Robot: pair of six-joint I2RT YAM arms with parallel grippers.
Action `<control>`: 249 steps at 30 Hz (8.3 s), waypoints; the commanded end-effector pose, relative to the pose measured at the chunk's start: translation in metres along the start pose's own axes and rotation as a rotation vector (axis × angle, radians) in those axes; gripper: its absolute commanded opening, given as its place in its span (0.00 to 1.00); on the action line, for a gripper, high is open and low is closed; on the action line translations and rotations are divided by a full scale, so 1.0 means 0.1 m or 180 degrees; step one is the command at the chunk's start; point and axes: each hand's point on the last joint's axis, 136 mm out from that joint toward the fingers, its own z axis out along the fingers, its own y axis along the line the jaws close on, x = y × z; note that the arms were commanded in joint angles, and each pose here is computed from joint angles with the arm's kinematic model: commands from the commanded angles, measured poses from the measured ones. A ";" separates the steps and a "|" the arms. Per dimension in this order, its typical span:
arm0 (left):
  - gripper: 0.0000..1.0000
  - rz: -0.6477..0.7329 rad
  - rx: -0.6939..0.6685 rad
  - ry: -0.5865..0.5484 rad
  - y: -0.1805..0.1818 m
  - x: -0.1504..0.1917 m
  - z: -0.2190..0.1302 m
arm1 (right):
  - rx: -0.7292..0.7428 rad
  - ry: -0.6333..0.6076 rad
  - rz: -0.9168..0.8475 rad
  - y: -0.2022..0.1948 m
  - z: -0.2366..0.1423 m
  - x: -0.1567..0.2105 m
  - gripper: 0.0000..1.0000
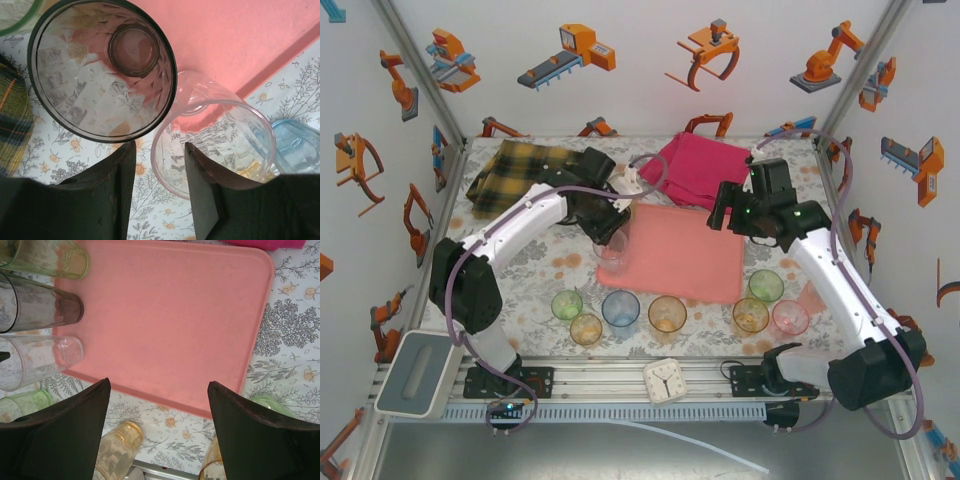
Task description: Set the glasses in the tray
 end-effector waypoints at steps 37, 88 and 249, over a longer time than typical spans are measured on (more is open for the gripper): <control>0.81 -0.1114 -0.0567 -0.0661 0.70 0.40 -1.31 | -0.0211 0.0565 -0.0308 0.20 -0.25 0.18 0.68; 0.83 -0.1870 -0.0662 -0.0507 1.35 0.89 -1.19 | -0.0692 0.0907 -0.1101 0.96 -0.30 1.64 0.61; 0.85 -0.1710 -0.0573 -0.0902 1.09 0.73 -1.60 | -0.0001 0.0739 -0.1281 0.91 1.88 -0.66 0.08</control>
